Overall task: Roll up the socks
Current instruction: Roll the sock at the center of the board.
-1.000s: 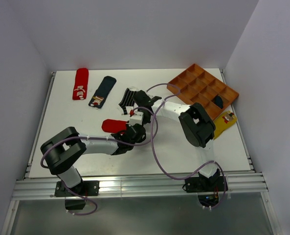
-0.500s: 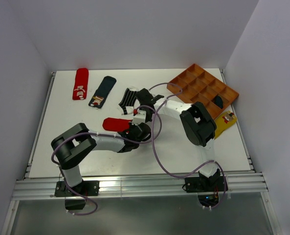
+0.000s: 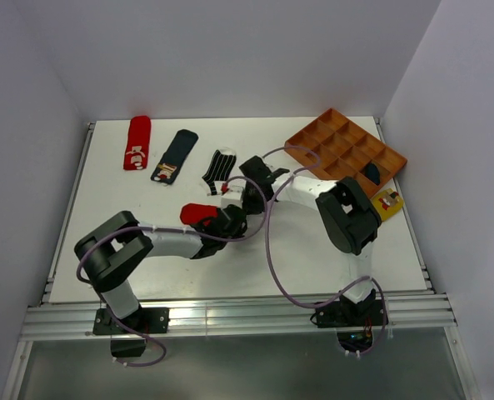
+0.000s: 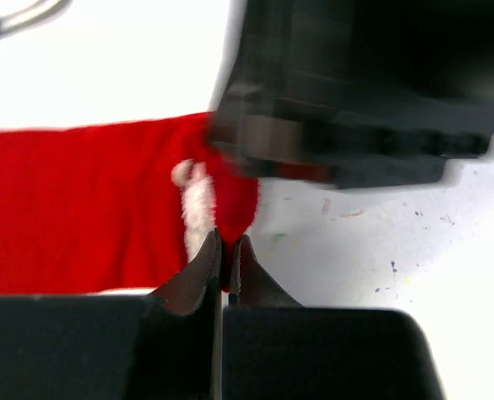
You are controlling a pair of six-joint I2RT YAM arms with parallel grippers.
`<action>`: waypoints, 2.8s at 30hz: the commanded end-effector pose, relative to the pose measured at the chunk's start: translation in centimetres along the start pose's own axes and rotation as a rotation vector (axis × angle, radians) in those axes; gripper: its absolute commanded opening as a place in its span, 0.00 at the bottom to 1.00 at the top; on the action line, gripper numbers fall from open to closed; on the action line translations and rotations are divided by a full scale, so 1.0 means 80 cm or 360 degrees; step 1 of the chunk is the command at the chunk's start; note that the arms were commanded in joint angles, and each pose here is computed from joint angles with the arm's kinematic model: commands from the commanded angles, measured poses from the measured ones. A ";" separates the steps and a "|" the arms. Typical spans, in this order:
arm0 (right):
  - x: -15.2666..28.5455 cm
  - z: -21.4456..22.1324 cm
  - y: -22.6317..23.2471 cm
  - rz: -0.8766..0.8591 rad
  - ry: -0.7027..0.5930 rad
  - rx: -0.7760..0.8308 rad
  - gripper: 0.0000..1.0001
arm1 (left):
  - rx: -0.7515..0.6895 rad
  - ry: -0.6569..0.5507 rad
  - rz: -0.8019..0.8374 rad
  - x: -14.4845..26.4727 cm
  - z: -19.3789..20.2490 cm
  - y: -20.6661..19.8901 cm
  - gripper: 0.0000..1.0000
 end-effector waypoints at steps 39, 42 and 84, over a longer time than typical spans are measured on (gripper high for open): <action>0.017 -0.006 0.021 -0.0221 -0.0173 -0.0160 0.41 | 0.1313 0.0583 0.0468 -0.007 0.006 0.040 0.00; 0.011 -0.006 0.020 -0.0207 -0.0168 -0.0157 0.41 | 0.1331 0.0592 0.0477 -0.007 0.008 0.039 0.00; -0.014 0.009 -0.010 0.0169 0.0097 0.0052 0.00 | -0.0089 -0.0326 0.0285 0.045 -0.070 -0.004 0.46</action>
Point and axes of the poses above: each gripper's point midway between its finger pads, its own x axis back along the fingers, its own y axis along the line the jaws close on, z = x × y, the point moved 1 cm from there along x, back along the fingers, and after that the axes turned 5 degrees about x, right-handed, at the moved point
